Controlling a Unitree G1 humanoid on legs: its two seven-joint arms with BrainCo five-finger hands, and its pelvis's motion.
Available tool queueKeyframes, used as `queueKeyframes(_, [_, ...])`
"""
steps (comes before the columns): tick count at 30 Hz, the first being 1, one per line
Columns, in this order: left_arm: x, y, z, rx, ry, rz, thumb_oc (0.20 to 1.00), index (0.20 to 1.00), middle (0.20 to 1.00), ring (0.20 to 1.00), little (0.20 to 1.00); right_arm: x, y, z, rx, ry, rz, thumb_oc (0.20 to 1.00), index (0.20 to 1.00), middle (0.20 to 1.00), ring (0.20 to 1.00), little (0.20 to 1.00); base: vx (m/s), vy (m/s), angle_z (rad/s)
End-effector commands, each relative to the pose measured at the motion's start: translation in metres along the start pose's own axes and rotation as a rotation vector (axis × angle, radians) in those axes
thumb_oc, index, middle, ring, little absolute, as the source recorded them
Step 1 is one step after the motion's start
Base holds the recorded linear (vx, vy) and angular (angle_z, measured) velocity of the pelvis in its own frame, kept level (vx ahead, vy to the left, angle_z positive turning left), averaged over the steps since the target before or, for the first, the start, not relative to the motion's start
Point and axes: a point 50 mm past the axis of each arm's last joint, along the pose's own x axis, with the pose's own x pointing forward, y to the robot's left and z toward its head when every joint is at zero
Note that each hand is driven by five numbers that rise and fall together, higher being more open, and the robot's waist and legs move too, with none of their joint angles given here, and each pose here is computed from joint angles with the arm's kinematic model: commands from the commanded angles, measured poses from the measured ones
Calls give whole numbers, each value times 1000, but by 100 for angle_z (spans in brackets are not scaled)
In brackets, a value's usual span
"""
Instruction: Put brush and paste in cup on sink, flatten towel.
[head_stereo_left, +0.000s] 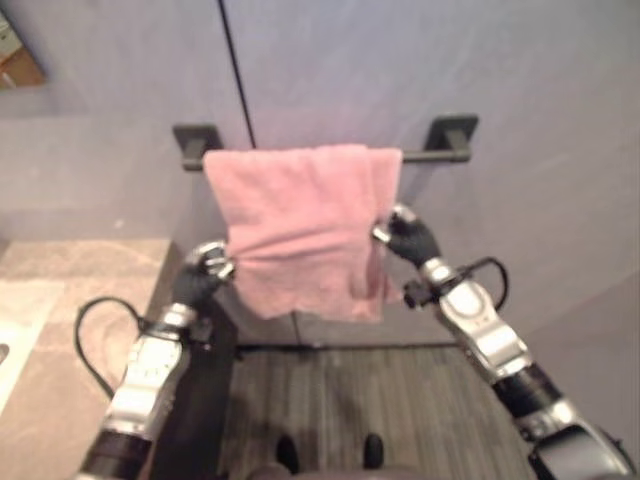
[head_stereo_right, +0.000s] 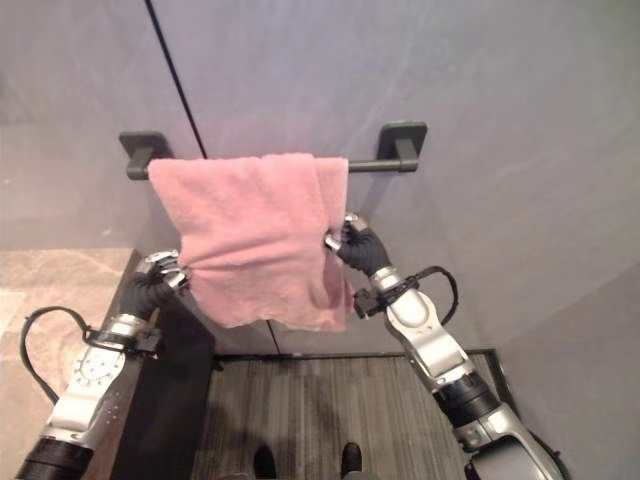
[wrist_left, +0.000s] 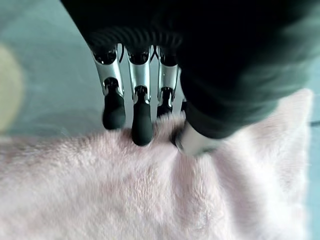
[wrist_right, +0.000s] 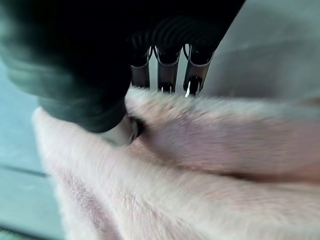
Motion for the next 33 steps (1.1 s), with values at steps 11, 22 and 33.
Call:
queueKeyframes(11, [-23,-31,-83,120,390,-132,1000,1000,1000,1000,1000,-12,1,-60,-64,257,-71,1000,1000,1000,1000,1000,-17,-58,-2])
queueKeyframes(22, [-113,-63,-188,406,1090,-123,1000,1000,1000,1000,1000,-134,11,-190,-356,1026,-31,1000,1000,1000,1000,1000,7,-50,-5])
queueKeyframes(33, [-213,-44,-205,193,1480,60,1000,1000,1000,1000,1000,-299,38,-214,-124,1651,-89,1000,1000,1000,1000,1000,23,-16,2])
